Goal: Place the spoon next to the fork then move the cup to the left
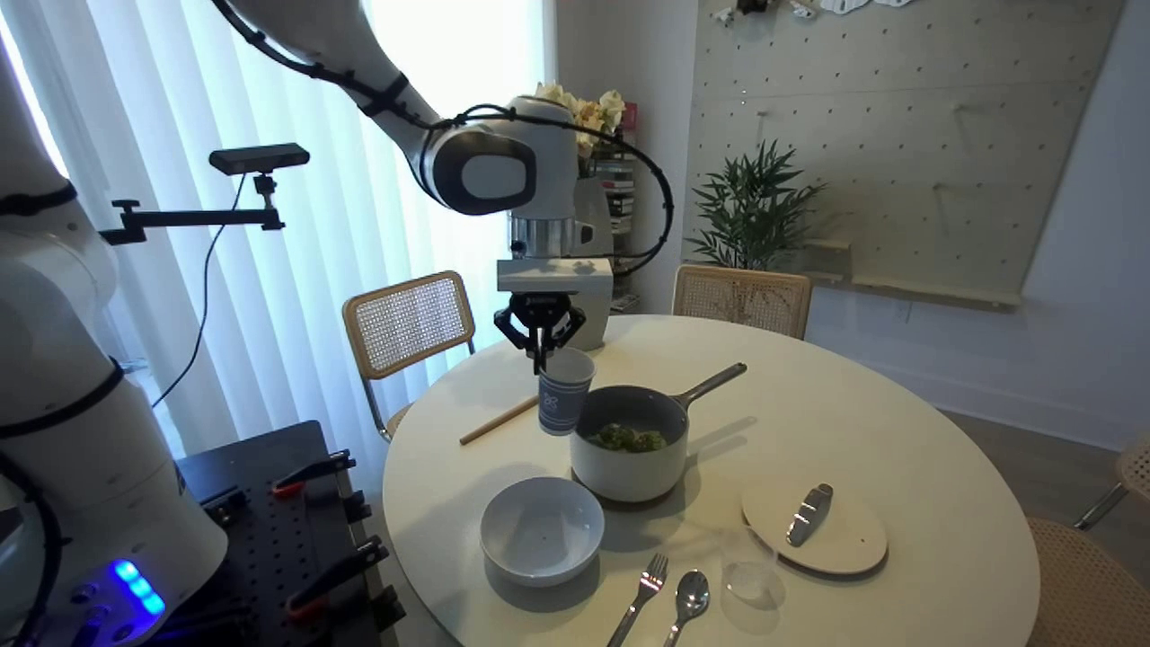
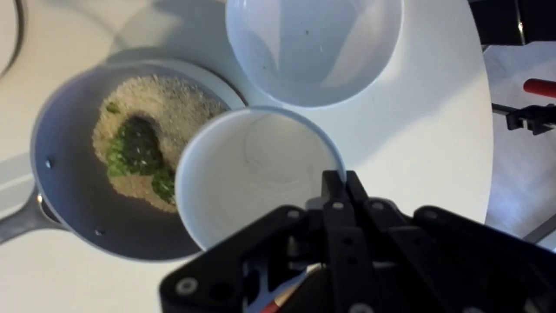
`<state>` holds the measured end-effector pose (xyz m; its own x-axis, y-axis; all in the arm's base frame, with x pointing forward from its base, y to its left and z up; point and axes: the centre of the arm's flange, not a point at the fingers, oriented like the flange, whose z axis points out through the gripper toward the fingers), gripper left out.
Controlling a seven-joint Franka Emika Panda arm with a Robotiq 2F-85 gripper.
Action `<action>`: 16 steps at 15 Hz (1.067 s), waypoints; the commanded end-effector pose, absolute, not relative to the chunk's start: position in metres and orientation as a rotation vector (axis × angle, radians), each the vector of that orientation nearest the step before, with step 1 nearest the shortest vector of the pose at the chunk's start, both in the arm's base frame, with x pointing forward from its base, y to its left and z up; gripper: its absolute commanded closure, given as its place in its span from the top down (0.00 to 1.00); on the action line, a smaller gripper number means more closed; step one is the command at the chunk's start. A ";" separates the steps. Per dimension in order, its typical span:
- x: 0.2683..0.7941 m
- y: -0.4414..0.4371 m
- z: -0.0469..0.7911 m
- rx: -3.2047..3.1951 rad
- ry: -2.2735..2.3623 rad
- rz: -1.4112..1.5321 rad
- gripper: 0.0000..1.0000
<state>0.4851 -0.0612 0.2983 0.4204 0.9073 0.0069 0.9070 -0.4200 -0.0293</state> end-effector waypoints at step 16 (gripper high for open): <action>0.404 0.038 0.277 -2.271 -2.176 -0.071 0.01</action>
